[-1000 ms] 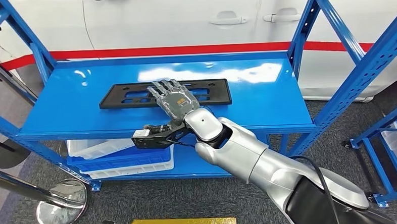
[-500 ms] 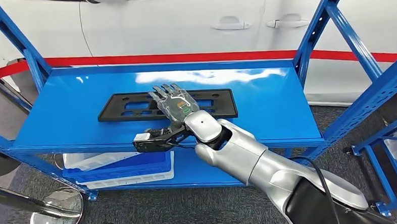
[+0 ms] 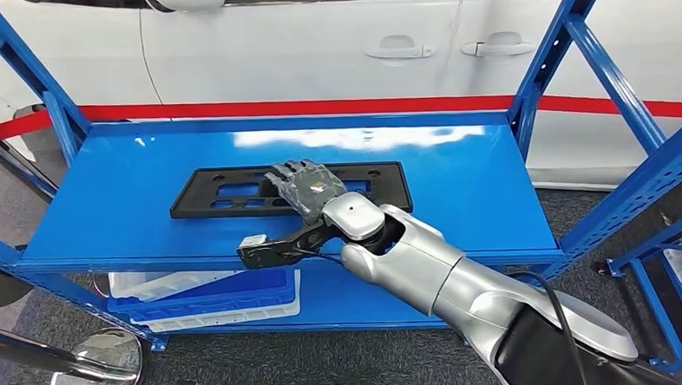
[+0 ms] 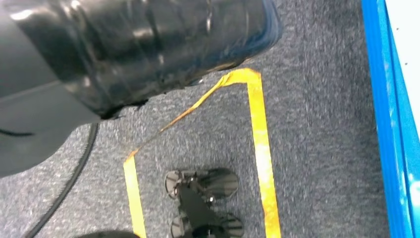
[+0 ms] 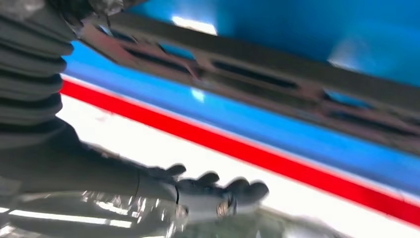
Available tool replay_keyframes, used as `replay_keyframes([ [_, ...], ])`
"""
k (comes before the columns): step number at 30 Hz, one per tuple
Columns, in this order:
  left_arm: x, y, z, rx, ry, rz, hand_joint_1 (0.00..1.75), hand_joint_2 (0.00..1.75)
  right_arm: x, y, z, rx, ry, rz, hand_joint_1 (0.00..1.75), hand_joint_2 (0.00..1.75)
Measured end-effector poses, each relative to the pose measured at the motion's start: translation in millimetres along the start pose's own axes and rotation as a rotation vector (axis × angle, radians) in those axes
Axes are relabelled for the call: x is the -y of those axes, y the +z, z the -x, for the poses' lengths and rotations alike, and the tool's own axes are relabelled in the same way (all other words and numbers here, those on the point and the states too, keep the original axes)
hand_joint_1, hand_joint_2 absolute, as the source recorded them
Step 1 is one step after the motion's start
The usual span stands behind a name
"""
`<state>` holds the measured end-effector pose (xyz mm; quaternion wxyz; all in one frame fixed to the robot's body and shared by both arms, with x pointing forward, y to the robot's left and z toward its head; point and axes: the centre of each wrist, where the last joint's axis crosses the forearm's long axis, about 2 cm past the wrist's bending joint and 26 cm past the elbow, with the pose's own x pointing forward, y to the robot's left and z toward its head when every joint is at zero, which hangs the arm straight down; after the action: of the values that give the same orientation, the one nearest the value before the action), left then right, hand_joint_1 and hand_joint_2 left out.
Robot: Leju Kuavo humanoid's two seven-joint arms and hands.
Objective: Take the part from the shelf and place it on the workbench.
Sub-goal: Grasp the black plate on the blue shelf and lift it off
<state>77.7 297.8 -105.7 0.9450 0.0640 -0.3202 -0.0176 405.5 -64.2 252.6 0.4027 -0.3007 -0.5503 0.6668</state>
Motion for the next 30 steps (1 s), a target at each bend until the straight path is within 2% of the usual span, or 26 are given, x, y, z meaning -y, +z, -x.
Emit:
replay_keyframes([
  [11,-3.0,0.0,0.7,-0.005,-0.004,-0.006,0.0,0.0,-1.2,0.9,-0.3,0.012,-0.012,-0.019,0.0,1.75],
  [18,-3.5,-0.7,-0.4,0.004,-0.006,-0.01,0.0,0.0,-1.8,1.0,-0.2,0.042,-0.035,-0.113,0.0,1.75],
  [30,-3.2,-0.6,-0.2,0.012,-0.004,-0.01,0.0,0.0,-19.8,-0.5,13.4,-0.072,-0.036,-0.128,0.0,1.75],
])
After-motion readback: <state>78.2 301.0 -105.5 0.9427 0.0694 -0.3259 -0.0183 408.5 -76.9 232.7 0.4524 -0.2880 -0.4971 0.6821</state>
